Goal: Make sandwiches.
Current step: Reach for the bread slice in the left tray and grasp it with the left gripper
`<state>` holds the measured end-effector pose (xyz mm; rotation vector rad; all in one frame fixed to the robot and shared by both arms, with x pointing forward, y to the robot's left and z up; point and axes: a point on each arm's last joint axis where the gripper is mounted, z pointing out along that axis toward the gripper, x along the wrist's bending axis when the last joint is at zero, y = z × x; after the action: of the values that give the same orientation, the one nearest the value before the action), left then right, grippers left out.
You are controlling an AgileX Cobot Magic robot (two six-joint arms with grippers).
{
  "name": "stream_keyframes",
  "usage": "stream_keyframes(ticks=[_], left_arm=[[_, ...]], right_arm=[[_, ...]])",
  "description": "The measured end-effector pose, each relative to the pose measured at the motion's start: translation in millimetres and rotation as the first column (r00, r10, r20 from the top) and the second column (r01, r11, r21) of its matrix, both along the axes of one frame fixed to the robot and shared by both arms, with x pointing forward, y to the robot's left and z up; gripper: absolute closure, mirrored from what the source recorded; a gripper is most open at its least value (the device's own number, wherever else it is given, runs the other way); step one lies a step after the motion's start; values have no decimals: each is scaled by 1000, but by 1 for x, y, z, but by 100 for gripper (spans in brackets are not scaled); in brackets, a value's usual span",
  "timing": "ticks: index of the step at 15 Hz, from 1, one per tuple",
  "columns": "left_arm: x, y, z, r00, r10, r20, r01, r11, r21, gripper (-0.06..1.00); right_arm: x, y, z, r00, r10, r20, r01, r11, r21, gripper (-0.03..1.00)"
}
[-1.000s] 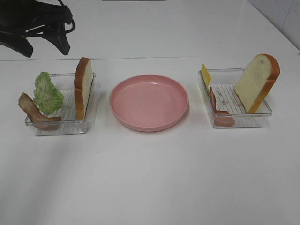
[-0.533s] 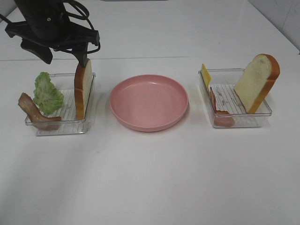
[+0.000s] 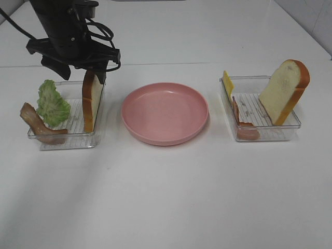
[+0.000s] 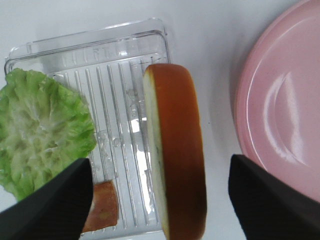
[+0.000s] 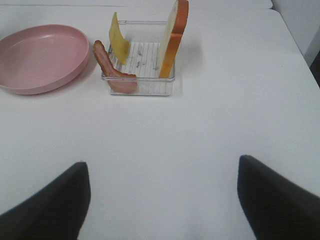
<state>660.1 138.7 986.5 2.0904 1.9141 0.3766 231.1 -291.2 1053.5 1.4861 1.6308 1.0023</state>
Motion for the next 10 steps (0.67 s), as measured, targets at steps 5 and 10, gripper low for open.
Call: stream_keyframes(ticks=[5, 10], left_arm=[[4, -2, -14, 1000, -2, -13, 2, 1000, 4, 35], [4, -2, -15, 1000, -2, -14, 2, 1000, 5, 74]], right_arm=[[0, 0, 0, 1000, 0, 0, 0, 1000, 0, 21], [0, 0, 0, 1000, 0, 0, 0, 1000, 0, 21]])
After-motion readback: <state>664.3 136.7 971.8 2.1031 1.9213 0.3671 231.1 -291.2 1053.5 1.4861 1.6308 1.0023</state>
